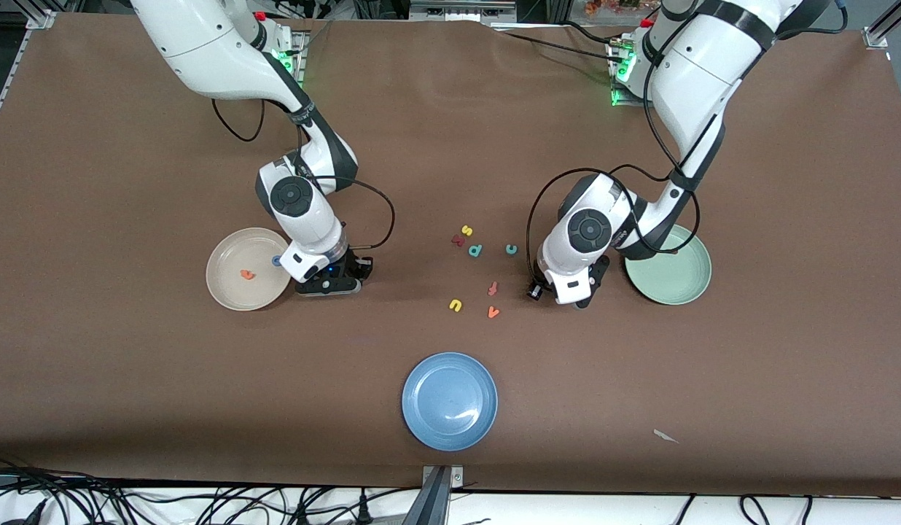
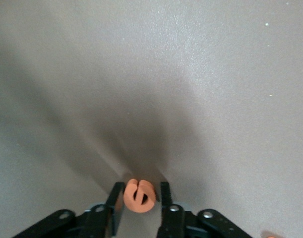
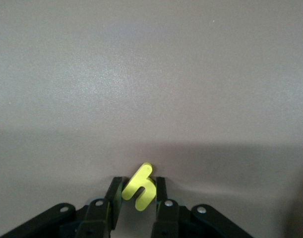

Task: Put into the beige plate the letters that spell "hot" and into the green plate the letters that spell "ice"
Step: 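Place the e on the green plate while the right gripper places the h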

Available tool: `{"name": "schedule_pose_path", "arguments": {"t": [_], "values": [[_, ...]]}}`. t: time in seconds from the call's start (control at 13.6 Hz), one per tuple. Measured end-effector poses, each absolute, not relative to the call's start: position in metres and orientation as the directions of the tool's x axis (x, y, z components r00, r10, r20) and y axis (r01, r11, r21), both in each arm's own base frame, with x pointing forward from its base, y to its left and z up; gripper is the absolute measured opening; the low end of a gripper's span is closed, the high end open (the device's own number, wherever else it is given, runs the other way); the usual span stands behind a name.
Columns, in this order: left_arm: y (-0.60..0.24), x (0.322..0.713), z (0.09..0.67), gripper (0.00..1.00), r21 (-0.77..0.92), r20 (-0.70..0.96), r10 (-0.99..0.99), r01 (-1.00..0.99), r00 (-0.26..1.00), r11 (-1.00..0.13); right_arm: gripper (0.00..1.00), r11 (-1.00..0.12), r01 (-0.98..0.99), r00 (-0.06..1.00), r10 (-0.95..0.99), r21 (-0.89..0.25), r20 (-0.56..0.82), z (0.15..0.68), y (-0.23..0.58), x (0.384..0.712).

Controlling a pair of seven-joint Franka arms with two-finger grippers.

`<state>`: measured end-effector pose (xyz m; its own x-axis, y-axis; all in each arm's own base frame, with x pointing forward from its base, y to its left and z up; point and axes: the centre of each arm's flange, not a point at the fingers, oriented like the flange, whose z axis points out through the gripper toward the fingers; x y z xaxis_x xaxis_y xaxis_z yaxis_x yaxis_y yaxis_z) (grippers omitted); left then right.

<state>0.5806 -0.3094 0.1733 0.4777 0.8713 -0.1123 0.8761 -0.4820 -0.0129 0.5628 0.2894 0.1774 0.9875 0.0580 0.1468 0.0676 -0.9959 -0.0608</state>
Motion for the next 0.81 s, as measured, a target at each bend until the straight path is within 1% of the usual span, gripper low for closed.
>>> {"name": "schedule_pose_path", "arguments": {"t": [0.07,0.29,0.44,0.59,0.81], "values": [[-0.309,0.581,0.173,0.29,-0.013,-0.112,0.871,0.876,0.478,-0.482,0.31,-0.996,0.07,0.987,0.06,-0.06,0.148,0.177,0.289,0.563],[-0.309,0.58,0.174,0.29,-0.036,-0.109,0.867,0.87,0.485,-0.491,0.31,-0.994,0.101,0.984,0.094,-0.04,0.15,0.18,0.283,0.566],[-0.304,0.583,0.18,0.29,-0.082,-0.105,0.852,0.849,0.513,-0.521,0.31,-0.991,0.134,0.984,0.132,-0.004,0.122,0.192,0.268,0.571],[-0.293,0.596,0.206,0.29,-0.098,-0.117,0.83,0.825,0.546,-0.557,0.31,-0.983,0.179,0.979,0.181,0.035,0.088,0.224,0.241,0.58],[-0.247,0.614,0.272,0.29,-0.106,-0.183,0.755,0.751,0.629,-0.652,0.31,-0.97,0.233,0.97,0.237,0.07,0.054,0.269,0.176,0.588]]}}
